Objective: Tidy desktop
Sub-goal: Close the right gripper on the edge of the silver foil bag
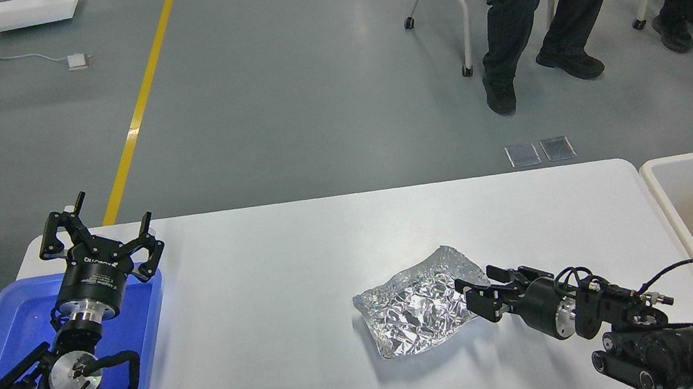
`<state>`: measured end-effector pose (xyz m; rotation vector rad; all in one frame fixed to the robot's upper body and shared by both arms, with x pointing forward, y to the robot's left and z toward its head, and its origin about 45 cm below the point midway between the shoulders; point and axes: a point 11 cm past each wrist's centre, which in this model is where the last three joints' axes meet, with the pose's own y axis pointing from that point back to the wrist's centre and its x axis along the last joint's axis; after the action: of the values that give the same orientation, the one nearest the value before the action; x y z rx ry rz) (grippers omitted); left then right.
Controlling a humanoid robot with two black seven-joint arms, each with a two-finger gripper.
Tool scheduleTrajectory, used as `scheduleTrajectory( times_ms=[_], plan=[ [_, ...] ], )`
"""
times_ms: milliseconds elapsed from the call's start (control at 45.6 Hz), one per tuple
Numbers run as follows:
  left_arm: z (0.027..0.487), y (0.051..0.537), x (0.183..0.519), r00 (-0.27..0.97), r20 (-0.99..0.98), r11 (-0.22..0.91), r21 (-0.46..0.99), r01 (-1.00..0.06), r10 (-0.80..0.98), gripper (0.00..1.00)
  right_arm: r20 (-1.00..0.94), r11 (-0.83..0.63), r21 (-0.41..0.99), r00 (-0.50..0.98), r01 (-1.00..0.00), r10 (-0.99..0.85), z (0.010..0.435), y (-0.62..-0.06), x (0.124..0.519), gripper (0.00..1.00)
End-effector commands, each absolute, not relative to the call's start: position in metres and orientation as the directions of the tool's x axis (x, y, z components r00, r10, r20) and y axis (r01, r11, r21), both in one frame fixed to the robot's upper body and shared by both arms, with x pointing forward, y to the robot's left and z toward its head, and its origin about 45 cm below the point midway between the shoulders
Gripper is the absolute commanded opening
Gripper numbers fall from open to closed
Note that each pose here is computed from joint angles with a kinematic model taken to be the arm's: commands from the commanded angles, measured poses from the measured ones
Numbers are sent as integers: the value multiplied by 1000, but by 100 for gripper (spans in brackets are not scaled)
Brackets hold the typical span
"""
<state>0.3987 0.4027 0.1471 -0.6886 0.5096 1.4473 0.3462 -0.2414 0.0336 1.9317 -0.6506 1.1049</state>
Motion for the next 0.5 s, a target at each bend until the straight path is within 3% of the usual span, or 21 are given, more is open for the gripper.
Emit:
scheduleTrajectory(
  times_ms=[0, 110, 482],
  plan=[
    [147, 403, 399, 75, -692, -9, -117, -993, 717, 100, 873, -540, 398, 488, -741, -26, 32, -246, 346, 26],
    [147, 403, 399, 75, -692, -9, -117, -993, 717, 100, 867, -551, 420, 498, -722, 9, 28, -245, 342, 0],
    [147, 403, 399, 75, -692, -9, -117, -993, 717, 100, 871, -543, 423, 491, -725, 22, 29, -250, 344, 0]
  ],
)
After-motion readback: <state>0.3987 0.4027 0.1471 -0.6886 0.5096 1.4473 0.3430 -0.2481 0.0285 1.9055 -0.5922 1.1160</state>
